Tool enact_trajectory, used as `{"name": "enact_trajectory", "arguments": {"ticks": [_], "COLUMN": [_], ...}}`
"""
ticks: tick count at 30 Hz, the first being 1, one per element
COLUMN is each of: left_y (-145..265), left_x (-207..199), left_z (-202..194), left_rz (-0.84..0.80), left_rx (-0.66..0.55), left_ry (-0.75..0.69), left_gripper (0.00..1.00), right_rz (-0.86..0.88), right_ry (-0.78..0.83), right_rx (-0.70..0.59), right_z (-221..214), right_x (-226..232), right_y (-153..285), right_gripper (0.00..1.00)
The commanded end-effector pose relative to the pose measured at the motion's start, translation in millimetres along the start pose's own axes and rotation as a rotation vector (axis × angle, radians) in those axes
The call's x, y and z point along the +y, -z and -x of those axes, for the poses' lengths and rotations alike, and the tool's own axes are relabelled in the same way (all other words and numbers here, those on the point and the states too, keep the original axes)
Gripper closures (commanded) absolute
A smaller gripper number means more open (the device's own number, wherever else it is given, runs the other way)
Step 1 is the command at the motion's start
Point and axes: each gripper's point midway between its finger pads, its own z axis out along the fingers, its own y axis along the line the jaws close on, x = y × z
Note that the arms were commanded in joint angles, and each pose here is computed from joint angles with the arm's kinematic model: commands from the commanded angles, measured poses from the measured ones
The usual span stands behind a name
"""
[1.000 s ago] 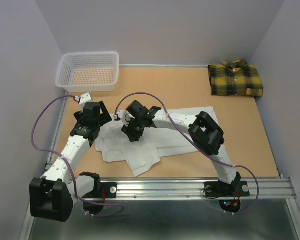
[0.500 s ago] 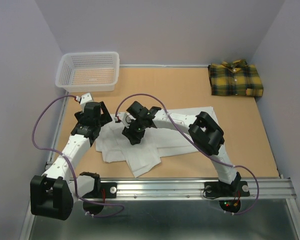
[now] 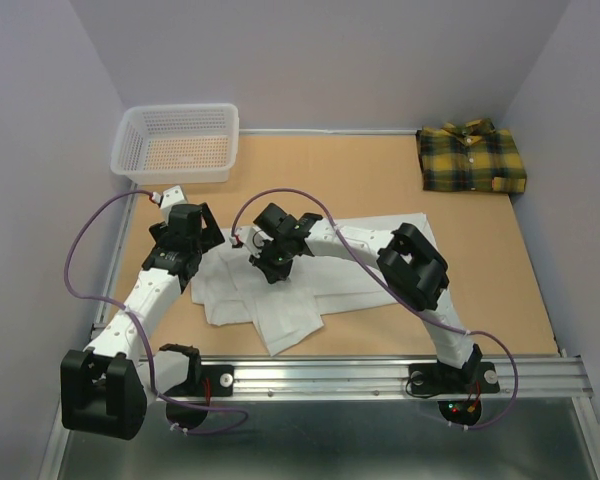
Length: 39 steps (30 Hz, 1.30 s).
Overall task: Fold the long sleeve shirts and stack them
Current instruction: Fold the shirt
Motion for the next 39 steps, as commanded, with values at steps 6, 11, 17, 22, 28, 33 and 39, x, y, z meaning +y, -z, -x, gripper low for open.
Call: {"name": "enact_trajectory", "arguments": {"ticks": [6,11,17,22,28,33,39], "left_y": [5,8,8,11,14,12,8], "left_x": [-4,-4,-6,-15,-33,-39,-44], "left_z": [19,23,22,23,23,16,10], "left_rz": [-0.007,-0.010,-0.024,-0.080,-0.189,-0.220,-0.240], "left_rx": [-0.050,-0.066,-0.062,-0.061,-0.062,-0.035,-0.002], "left_ry": [0.016,0.028,0.026,0.012,-0.007,-0.023,-0.035], "left_gripper": [0.03,0.03,0.03,0.03,0.03,0.03,0.03], "right_rz": [-0.036,-0.097,-0.229,-0.405,-0.681,-0.836,-0.934], "right_ry": [0.040,0.034,-0.023,-0.159,-0.450,-0.746,-0.951], "right_rx": [-0.109,-0.170,-0.282,-0.330,-0.358,-0.372,-0.368], "right_z": [45,68,107,113,77,17,-40], "right_x": [5,2,-10,-39,-98,-138,-160], "right_y": [44,71,117,148,190,217,235], "right_gripper": [1.00,1.00,0.99,0.99,0.99,0.99,0.99]}}
